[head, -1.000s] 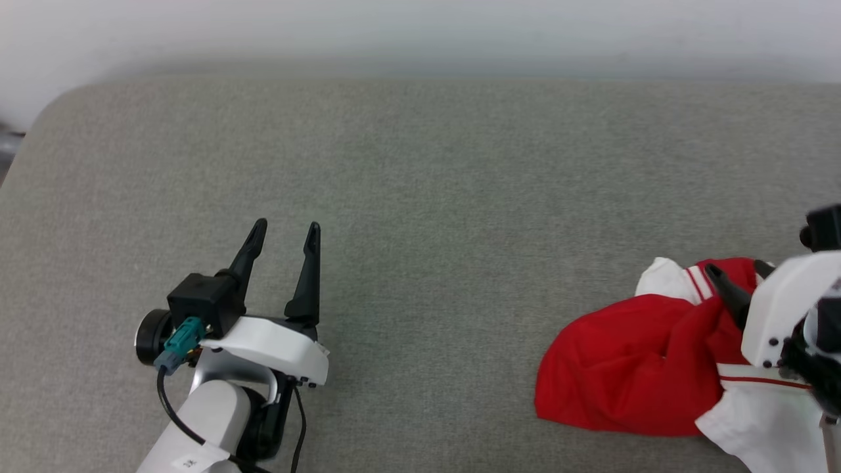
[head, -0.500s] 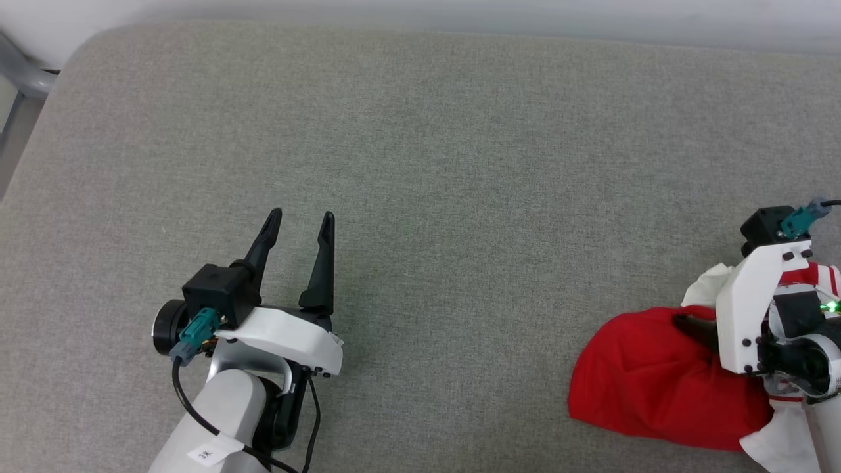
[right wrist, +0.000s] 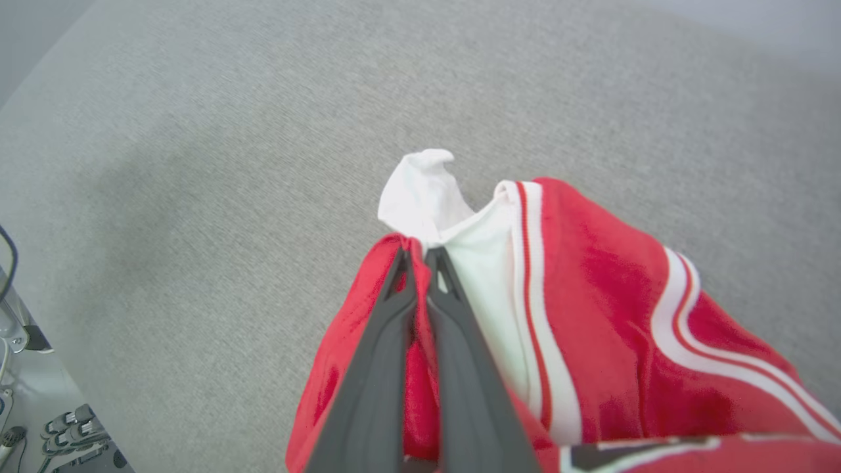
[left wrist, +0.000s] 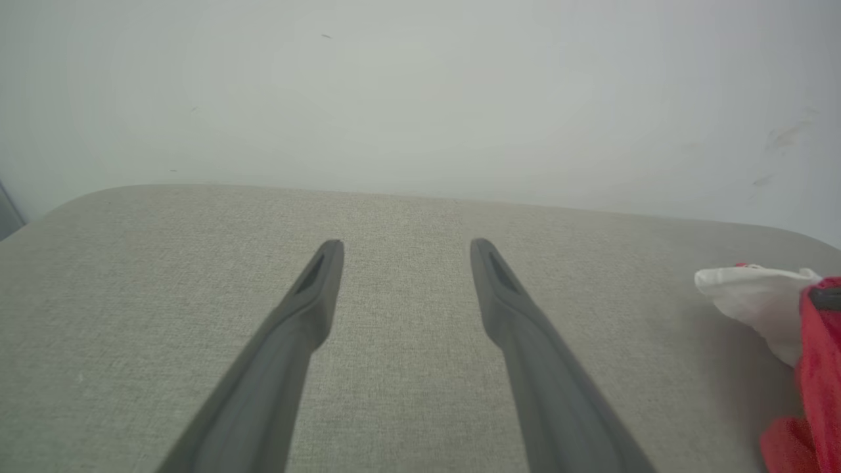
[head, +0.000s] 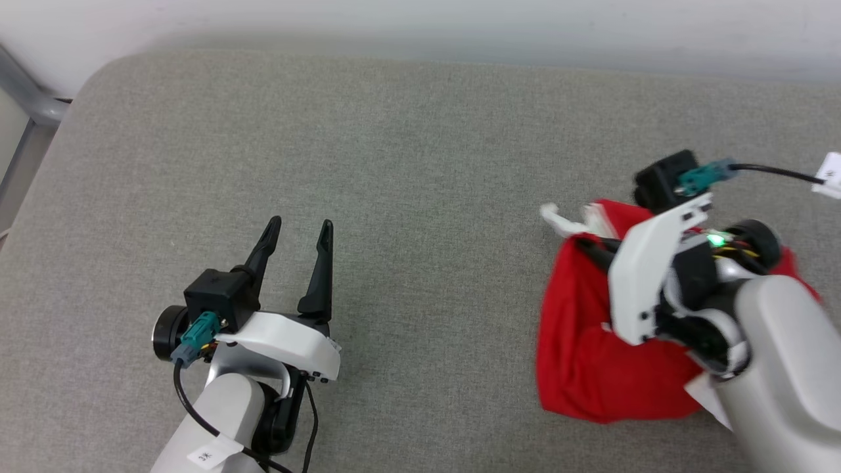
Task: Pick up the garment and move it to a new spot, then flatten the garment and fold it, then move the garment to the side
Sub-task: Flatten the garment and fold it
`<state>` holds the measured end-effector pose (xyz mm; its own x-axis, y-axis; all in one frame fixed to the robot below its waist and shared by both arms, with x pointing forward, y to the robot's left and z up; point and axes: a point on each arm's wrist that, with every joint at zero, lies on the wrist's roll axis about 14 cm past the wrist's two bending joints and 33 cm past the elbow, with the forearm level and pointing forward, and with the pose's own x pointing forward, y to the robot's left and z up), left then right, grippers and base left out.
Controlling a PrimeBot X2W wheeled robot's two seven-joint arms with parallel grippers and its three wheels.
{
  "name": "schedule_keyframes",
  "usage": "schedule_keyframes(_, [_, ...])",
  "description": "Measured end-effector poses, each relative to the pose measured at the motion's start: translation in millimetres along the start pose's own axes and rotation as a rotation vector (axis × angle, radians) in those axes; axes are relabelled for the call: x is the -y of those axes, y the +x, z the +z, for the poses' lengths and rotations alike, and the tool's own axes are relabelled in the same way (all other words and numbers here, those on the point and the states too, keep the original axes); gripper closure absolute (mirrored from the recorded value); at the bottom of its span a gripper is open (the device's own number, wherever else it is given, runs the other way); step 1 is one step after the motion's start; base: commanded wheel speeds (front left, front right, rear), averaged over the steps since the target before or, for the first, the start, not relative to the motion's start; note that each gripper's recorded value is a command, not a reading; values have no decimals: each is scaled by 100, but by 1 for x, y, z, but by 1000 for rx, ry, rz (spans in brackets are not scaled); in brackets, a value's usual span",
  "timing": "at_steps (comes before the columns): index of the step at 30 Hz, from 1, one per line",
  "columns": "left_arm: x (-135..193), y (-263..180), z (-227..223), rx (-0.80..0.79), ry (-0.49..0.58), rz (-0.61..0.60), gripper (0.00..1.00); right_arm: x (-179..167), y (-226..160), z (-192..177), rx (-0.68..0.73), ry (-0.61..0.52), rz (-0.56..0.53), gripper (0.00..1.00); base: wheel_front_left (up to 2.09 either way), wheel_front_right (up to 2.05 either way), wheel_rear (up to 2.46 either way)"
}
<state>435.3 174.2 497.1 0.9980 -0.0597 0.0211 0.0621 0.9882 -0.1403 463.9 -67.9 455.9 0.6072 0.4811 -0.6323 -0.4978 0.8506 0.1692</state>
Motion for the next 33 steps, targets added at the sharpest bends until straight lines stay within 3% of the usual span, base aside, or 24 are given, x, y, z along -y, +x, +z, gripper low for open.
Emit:
schedule_keyframes(4, [3, -2, 6, 15, -1, -8, 0, -58, 0, 22, 104, -72, 137, 100, 0, 0, 0])
schedule_keyframes(9, [5, -3, 3, 9, -5, -12, 0, -114, 10, -20, 17, -89, 288, 100, 0, 0, 0])
schedule_keyframes(10, [7, -4, 0, 1, -9, -14, 0, -119, 15, -55, -35, -44, 301, 68, 0, 0, 0])
schedule_keyframes(11, [7, -4, 0, 0, -10, -14, 0, -119, 16, -58, -27, -27, 300, 0, 0, 0, 0])
schedule_keyframes(16, [8, -6, -4, -11, -8, -17, 0, -125, 9, -22, 228, 5, 307, 0, 0, 0, 0])
schedule_keyframes(22, [10, -11, -1, -11, -6, -23, 0, -110, -22, 25, 545, 1, 241, 0, 0, 0, 0])
schedule_keyframes(28, [16, -18, 2, -16, 3, -37, 0, -57, -67, 47, 761, 26, 35, 0, 0, 0, 0])
schedule_keyframes(33, [26, -20, 3, -30, 11, -66, 0, -14, -104, 42, 841, 53, -151, 0, 0, 0, 0])
